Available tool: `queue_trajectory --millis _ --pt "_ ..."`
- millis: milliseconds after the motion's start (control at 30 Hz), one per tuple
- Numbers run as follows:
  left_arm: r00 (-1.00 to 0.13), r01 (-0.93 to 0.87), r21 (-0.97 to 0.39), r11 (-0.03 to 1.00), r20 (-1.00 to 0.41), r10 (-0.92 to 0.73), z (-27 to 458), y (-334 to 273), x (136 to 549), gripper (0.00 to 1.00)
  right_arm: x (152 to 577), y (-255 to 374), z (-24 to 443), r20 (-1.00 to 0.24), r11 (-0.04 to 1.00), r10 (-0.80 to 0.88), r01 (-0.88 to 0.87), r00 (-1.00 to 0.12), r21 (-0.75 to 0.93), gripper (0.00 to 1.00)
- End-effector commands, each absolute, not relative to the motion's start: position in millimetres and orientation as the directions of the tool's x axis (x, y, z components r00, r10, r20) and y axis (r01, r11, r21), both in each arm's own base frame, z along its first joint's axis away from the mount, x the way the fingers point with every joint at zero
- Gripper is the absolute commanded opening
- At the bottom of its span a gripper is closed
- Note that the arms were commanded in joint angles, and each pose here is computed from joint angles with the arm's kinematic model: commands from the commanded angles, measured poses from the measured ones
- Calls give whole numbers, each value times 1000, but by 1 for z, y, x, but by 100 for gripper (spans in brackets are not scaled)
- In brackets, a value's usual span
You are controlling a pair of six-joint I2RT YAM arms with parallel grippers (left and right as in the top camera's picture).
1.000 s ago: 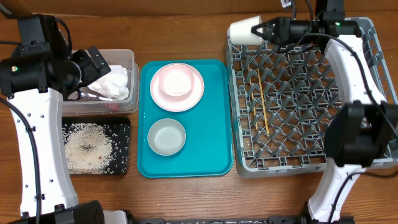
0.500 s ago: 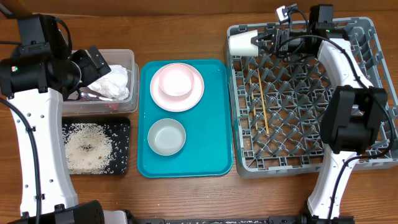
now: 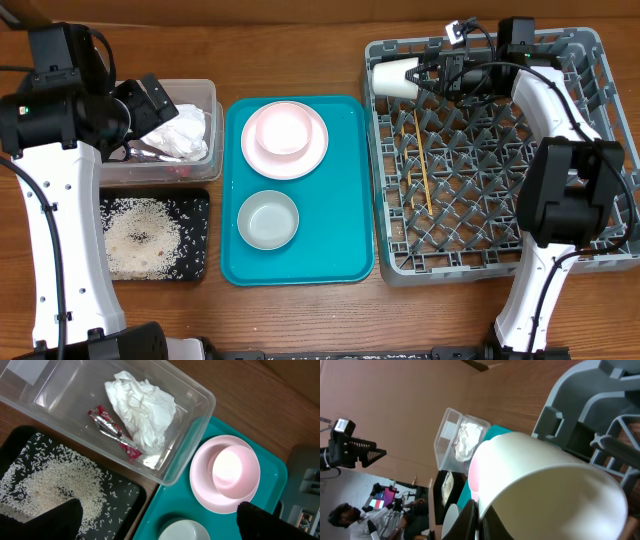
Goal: Sort waste into correct bins and load items into the dishwasher
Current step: 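Carry the white cup to the rack's back-left corner and set it down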
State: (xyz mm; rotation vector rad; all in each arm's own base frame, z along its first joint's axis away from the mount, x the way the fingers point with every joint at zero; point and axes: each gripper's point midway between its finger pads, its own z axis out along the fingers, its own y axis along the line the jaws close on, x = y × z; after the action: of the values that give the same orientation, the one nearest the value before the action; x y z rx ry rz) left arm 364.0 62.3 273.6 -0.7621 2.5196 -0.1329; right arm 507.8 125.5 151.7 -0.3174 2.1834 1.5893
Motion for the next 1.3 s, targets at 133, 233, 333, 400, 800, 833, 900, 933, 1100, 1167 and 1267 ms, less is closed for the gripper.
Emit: queue_trajectory --millis 133,233,333,400,800,833,900,933,1100,1167,1267 --pt "-716 -484 -225 846 -454 -530 279 64 366 100 509 110 118 -395 465 64 -323 -916 824 4" --pt "-716 -484 -225 846 -454 -530 279 64 366 100 508 100 116 -373 470 84 -294 -924 832 4" --pt "-716 -484 -225 846 -454 -530 279 64 366 100 507 87 115 -354 474 108 -264 -929 840 4" --pt "-716 -484 -225 846 -454 -530 279 64 366 100 504 80 118 -364 461 109 -277 -925 843 4" --pt "-716 -484 -225 846 -454 -530 279 64 366 100 492 66 138 -407 346 126 -344 -905 873 6" --pt "-716 -484 -225 846 -454 -530 279 64 366 100 491 69 148 -429 291 135 -379 -893 879 6" --pt "-716 -484 -225 846 -454 -530 279 64 366 100 489 73 174 -473 157 165 -450 -865 879 5" --pt "-716 -484 -225 846 -454 -530 279 64 366 100 488 74 183 -491 108 176 -479 -853 871 5" --pt "-716 -484 -225 846 -454 -530 279 64 366 100 488 91 189 -536 72 147 -531 -831 844 4" --pt "-716 -484 -225 846 -454 -530 279 64 366 100 487 97 190 -552 68 134 -548 -823 834 4" --pt "-716 -484 -225 846 -454 -530 279 64 366 100 487 110 189 -586 60 108 -583 -803 810 4"
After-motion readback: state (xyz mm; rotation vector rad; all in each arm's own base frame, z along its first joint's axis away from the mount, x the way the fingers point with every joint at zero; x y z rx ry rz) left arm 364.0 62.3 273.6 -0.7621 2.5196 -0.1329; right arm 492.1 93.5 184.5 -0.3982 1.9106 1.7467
